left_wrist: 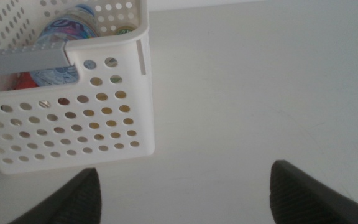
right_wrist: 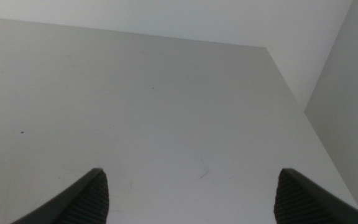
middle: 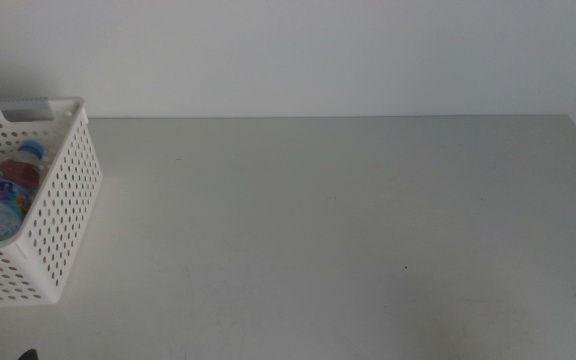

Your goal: Use arms to grab the bottles and put them into the dustbin to the left of the table.

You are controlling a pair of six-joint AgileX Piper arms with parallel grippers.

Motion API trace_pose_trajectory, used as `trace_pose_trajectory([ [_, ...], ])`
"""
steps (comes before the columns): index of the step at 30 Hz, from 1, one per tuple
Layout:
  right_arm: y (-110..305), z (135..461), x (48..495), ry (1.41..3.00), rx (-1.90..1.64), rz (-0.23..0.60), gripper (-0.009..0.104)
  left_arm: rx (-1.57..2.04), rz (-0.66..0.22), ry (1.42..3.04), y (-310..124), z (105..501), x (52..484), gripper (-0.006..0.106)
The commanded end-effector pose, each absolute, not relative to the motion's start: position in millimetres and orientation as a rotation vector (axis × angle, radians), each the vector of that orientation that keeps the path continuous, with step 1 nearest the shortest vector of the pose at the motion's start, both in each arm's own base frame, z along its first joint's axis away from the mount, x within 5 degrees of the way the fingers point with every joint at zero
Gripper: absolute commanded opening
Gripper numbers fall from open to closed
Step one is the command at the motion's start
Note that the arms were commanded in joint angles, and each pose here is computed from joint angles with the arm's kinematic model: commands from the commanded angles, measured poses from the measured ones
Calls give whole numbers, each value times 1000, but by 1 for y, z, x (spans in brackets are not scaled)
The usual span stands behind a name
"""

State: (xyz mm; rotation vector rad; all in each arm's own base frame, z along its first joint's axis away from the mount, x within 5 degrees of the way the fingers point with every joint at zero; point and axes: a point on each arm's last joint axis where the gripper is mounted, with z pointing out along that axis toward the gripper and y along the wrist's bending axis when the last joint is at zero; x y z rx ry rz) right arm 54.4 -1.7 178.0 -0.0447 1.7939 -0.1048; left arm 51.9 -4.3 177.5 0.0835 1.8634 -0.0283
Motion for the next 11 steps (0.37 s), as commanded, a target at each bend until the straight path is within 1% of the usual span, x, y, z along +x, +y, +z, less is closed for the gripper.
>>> trace_pose_trajectory([
  [1,-3,188,54,1695,-44,-131,68,58,-33,1733,-4,192,51,92],
  [7,-3,188,54,1701,-45,-131,68,56,-33,1752,-4,179,53,92],
  [11,-3,188,54,1701,-45,-131,68,59,-34,1761,-4,179,53,92],
])
